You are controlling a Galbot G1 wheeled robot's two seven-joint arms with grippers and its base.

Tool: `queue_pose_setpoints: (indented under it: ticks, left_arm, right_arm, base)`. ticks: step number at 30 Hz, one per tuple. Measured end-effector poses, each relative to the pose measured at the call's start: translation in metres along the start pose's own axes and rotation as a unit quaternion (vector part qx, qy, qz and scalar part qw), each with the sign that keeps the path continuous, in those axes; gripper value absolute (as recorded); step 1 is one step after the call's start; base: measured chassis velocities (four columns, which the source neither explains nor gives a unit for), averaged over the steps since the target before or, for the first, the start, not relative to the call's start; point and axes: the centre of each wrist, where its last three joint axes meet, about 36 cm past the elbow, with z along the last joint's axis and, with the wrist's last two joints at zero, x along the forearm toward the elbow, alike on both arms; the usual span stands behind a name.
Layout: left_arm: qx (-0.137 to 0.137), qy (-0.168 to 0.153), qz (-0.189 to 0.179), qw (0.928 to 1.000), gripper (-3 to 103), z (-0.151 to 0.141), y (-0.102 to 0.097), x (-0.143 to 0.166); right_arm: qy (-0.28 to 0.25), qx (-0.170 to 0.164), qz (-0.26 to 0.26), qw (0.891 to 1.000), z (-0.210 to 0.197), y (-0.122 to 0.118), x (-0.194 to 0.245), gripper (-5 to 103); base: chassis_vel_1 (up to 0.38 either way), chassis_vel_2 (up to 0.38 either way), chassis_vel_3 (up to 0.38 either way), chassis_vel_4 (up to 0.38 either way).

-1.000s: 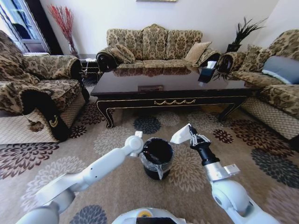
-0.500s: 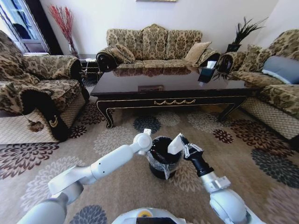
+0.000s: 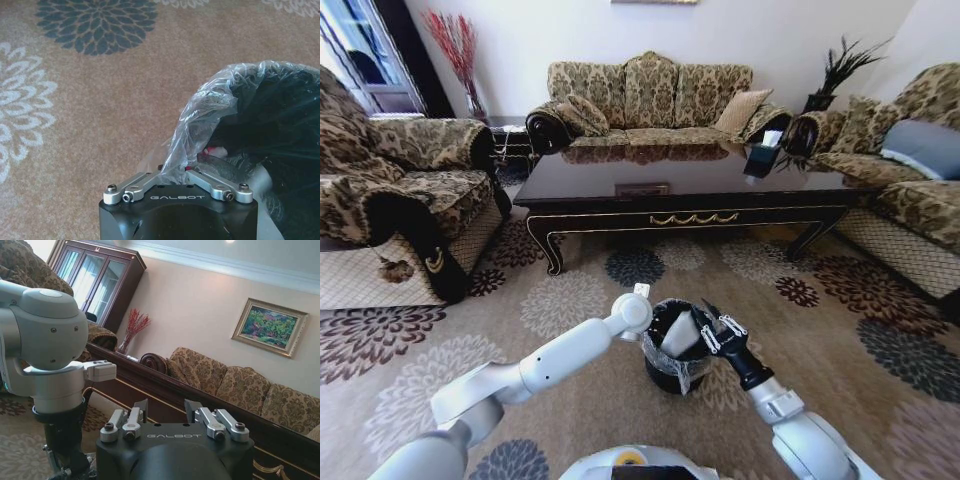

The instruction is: Move to the front of the table and pick up the trash from the floor, then place it into the trash bin.

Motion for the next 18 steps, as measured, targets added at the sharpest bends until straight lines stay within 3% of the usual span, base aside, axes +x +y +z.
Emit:
queue_pose_setpoints:
  ticks: [1,2,3,5,6,9,10,11,12,15,16,18]
  left_arm:
    - [0.001,0.000,-0.001,1.0000,0,0.000,0.001,0.000]
    - [0.002,-0.001,-0.001,1.0000,0,-0.001,0.002,0.000]
    - [0.003,-0.001,-0.002,1.0000,0,-0.001,0.003,0.000]
    - [0.004,-0.001,-0.002,1.0000,0,-0.001,0.005,0.000]
    - [0.006,-0.001,-0.003,1.0000,0,-0.001,0.007,0.000]
    - [0.009,-0.001,-0.005,0.9999,0,0.000,0.011,0.001]
    - [0.010,-0.001,-0.006,0.9999,0,0.000,0.012,0.001]
    - [0.012,-0.002,-0.007,0.9999,0,0.001,0.016,0.002]
    - [0.014,-0.002,-0.009,0.9999,0,0.001,0.019,0.003]
    - [0.020,-0.003,-0.013,0.9997,0,0.002,0.026,0.005]
    - [0.029,-0.004,-0.014,0.9995,0,0.003,0.033,0.006]
    - [0.042,-0.006,-0.016,0.9990,0,0.003,0.043,0.008]
  right_arm:
    - [0.001,-0.001,0.001,1.000,0.000,0.001,0.000,45]
    - [0.002,-0.002,0.001,1.000,0.000,0.001,0.001,45]
    - [0.002,-0.003,0.001,1.000,0.001,0.002,0.001,56]
    - [0.003,-0.005,0.002,1.000,0.001,0.002,0.002,56]
    - [0.003,-0.006,0.002,1.000,0.001,0.003,0.002,67]
    - [0.003,-0.008,0.004,1.000,0.000,0.004,0.002,67]
    - [0.003,-0.009,0.005,1.000,0.000,0.004,0.002,78]
    - [0.003,-0.011,0.008,1.000,0.000,0.005,0.002,78]
    - [0.002,-0.013,0.009,1.000,0.000,0.005,0.002,89]
    - [0.002,-0.014,0.011,1.000,0.000,0.005,0.002,89]
    - [0.002,-0.015,0.011,1.000,0.000,0.005,0.002,97]
    - [0.002,-0.015,0.012,1.000,0.000,0.006,0.002,100]
  base:
    - [0.000,0.000,0.000,0.000]
    - [0.000,0.000,0.000,0.000]
    - [0.000,0.000,0.000,0.000]
    - [0.000,0.000,0.000,0.000]
    - [0.000,0.000,0.000,0.000]
    - [0.000,0.000,0.000,0.000]
    - [0.000,0.000,0.000,0.000]
    - [0.000,0.000,0.000,0.000]
    - [0.000,0.000,0.000,0.000]
    - [0.000,0.000,0.000,0.000]
    - [0.000,0.000,0.000,0.000]
    - [0.000,0.000,0.000,0.000]
